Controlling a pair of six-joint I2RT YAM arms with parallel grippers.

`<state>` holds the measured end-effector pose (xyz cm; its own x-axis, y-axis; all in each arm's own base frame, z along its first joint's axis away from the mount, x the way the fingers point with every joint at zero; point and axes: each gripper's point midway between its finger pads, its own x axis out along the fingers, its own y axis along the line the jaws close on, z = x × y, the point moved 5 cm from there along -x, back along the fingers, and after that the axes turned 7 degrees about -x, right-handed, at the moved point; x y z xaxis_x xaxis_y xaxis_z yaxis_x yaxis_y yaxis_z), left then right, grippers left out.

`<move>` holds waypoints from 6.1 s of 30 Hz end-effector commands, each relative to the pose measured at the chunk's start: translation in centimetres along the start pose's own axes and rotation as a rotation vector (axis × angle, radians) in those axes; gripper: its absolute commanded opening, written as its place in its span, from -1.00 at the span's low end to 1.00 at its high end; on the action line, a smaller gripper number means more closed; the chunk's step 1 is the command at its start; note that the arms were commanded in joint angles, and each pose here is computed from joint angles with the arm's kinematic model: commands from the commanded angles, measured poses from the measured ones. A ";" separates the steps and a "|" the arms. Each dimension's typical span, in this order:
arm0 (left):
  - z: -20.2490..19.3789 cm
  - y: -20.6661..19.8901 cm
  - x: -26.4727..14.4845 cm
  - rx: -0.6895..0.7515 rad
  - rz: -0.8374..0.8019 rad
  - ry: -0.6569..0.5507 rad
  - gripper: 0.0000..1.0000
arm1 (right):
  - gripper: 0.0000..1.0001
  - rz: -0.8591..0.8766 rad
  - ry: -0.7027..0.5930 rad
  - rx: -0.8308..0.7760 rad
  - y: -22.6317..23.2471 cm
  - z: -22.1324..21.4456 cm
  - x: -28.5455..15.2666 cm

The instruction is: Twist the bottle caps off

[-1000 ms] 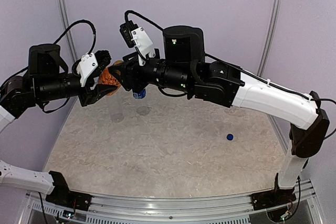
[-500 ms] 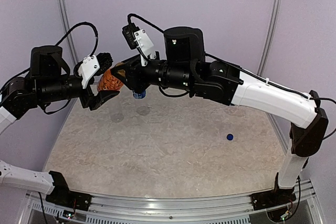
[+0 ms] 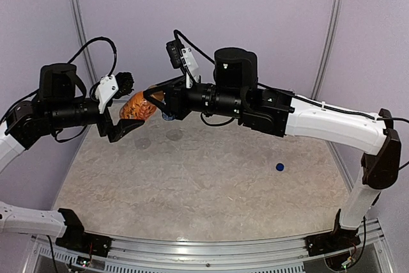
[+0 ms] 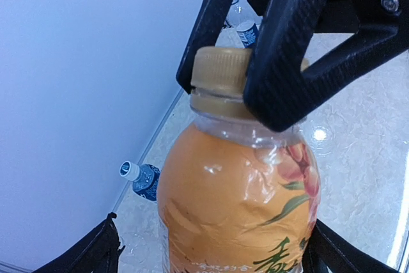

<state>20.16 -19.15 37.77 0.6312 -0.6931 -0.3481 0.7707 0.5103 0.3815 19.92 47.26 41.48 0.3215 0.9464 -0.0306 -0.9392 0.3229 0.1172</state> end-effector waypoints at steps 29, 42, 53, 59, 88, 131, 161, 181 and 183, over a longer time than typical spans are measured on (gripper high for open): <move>1.8 -1.0 -0.6 0.072 -0.091 -0.036 -0.04 | -0.29 0.016 -0.072 0.075 -0.3 2.3 -2.1; 1.6 2.6 0.7 0.586 0.362 -0.037 -0.08 | 0.66 -0.019 -0.010 0.172 -2.0 1.1 -3.6; 1.3 1.4 0.9 0.624 0.322 -0.041 -0.08 | 0.38 0.052 0.018 0.191 -2.2 1.1 -1.3; 1.3 1.2 1.0 0.628 0.312 -0.045 -0.09 | -0.20 0.073 0.025 0.191 -2.1 1.0 -0.8; -0.5 -8.6 -7.3 0.115 -0.640 0.108 -0.38 | -1.00 0.041 0.369 -1.466 8.4 -8.2 -3.6; 0.3 -0.7 0.0 0.436 0.106 0.046 -0.38 | -0.07 0.150 0.102 0.276 -0.1 -0.8 -1.4; -4.5 -9.8 -6.8 0.162 -0.700 0.311 -0.53 | -1.00 -0.151 0.368 -1.621 10.7 -6.1 -6.1; -4.2 -3.5 -2.5 -0.066 -0.169 0.170 -0.43 | -1.00 -0.843 0.472 0.062 -17.3 -13.4 -17.7; -4.2 -3.0 -2.5 -0.126 -0.133 0.148 -0.43 | -1.00 -0.875 0.634 0.151 -19.1 -18.0 -18.3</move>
<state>14.99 -16.98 32.29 0.4032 -0.6644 -0.6294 0.9143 0.3219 0.2459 29.12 25.59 33.35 0.8826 0.3642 -0.2973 -0.4443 0.8530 -0.2740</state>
